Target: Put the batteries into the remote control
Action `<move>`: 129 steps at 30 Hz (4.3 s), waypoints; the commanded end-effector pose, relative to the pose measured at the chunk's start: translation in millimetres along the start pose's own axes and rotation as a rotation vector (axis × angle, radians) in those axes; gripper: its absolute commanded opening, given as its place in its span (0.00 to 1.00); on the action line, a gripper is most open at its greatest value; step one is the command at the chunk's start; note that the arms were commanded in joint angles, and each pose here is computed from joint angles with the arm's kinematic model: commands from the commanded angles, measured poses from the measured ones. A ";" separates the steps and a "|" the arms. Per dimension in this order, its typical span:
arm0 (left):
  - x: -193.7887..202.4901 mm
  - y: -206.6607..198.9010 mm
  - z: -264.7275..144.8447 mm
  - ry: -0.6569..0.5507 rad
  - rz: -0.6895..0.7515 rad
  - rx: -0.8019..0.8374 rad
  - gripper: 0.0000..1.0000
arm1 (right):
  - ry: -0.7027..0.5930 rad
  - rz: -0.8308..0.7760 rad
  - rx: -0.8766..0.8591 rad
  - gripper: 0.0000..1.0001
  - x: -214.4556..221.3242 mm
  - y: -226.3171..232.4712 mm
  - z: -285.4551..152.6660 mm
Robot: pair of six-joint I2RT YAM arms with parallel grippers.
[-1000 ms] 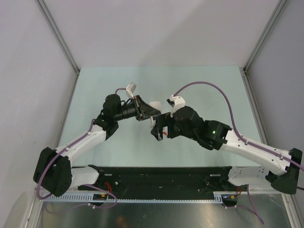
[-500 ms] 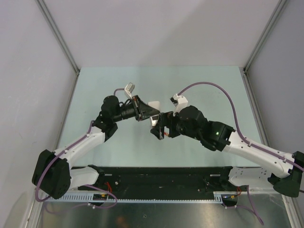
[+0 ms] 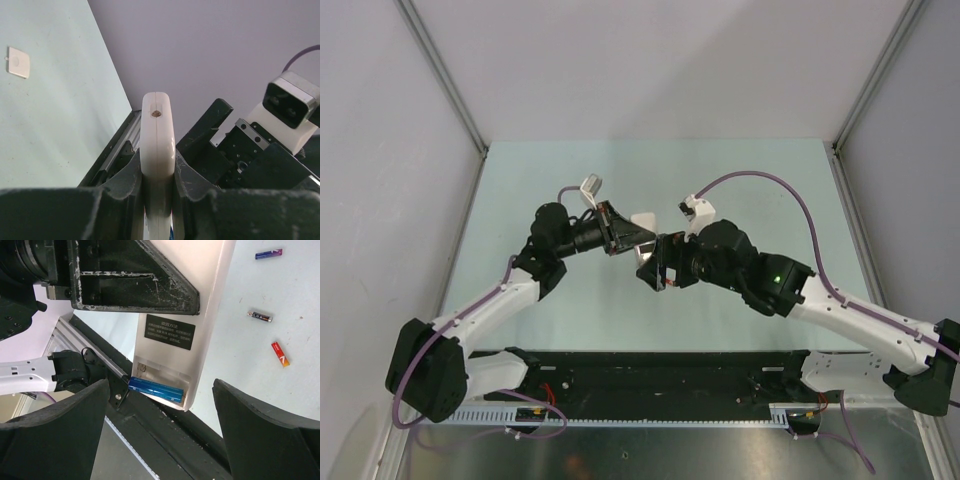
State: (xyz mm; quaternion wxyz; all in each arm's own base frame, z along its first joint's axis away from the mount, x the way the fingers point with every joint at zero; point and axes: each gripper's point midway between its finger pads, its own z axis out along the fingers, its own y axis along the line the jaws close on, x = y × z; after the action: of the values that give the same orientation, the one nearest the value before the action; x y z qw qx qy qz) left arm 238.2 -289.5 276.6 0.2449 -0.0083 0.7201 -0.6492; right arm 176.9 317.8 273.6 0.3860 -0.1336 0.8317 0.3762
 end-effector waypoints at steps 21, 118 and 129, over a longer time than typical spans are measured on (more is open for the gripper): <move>-7.0 -29.1 -8.4 -0.043 0.048 0.083 0.00 | -0.007 0.039 -0.022 0.71 -6.2 -1.4 6.6; -15.4 -79.6 -23.1 -0.030 0.059 0.208 0.00 | 0.237 -0.046 -0.043 0.00 48.3 -31.4 8.1; -13.7 -76.0 -25.4 -0.047 0.058 0.214 0.00 | 0.275 -0.001 -0.162 0.00 50.3 -14.3 11.3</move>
State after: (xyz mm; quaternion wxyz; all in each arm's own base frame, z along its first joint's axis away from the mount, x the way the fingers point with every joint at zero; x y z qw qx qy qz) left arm 239.3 -279.9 292.8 0.2548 -0.0166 0.7052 -0.6614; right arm 176.7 325.7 267.8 0.3310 -0.1876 0.8111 0.4442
